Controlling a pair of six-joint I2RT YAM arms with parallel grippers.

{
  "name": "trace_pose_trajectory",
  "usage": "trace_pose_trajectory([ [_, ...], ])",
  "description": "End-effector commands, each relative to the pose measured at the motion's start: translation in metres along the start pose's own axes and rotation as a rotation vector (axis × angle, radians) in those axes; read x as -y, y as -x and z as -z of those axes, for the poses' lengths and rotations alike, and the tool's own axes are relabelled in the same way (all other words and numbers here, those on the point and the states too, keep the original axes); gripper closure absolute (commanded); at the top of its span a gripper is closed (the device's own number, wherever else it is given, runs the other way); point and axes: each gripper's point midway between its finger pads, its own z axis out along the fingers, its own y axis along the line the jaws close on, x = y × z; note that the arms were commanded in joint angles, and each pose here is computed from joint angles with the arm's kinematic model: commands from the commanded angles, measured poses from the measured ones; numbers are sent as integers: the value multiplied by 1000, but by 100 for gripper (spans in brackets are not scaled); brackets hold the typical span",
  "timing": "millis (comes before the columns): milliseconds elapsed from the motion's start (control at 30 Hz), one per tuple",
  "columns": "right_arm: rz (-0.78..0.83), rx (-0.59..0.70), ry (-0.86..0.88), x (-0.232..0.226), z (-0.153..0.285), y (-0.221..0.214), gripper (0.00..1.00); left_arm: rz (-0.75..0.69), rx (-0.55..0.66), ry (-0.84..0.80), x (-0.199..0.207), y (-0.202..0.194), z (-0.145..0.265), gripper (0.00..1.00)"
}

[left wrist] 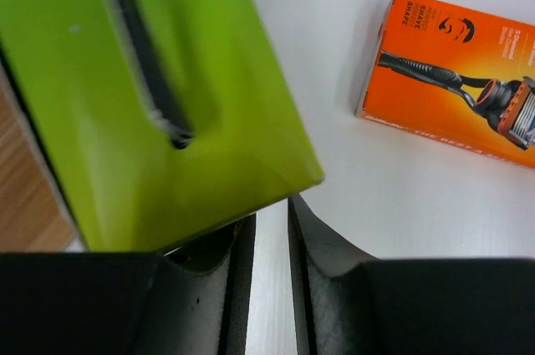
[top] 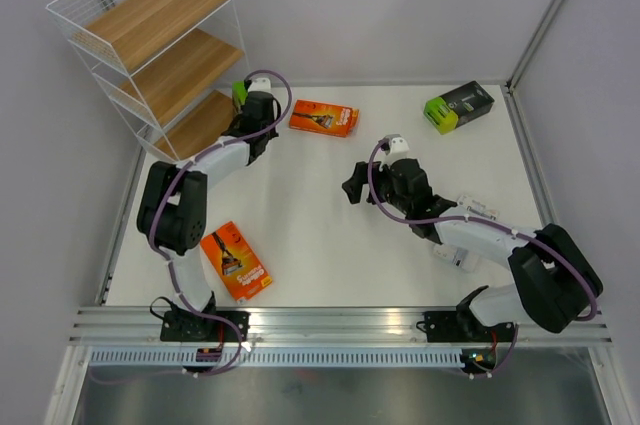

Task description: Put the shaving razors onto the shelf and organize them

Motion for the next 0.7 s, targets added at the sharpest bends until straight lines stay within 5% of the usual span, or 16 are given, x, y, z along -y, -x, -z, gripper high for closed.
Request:
trace_pose_trajectory([
  [0, -17, 49, 44, -13, -6, 16, 2, -91, 66, -21, 2, 28, -6, 73],
  [667, -27, 22, 86, -21, -15, 12, 2, -87, 23, 52, -33, 26, -43, 74],
])
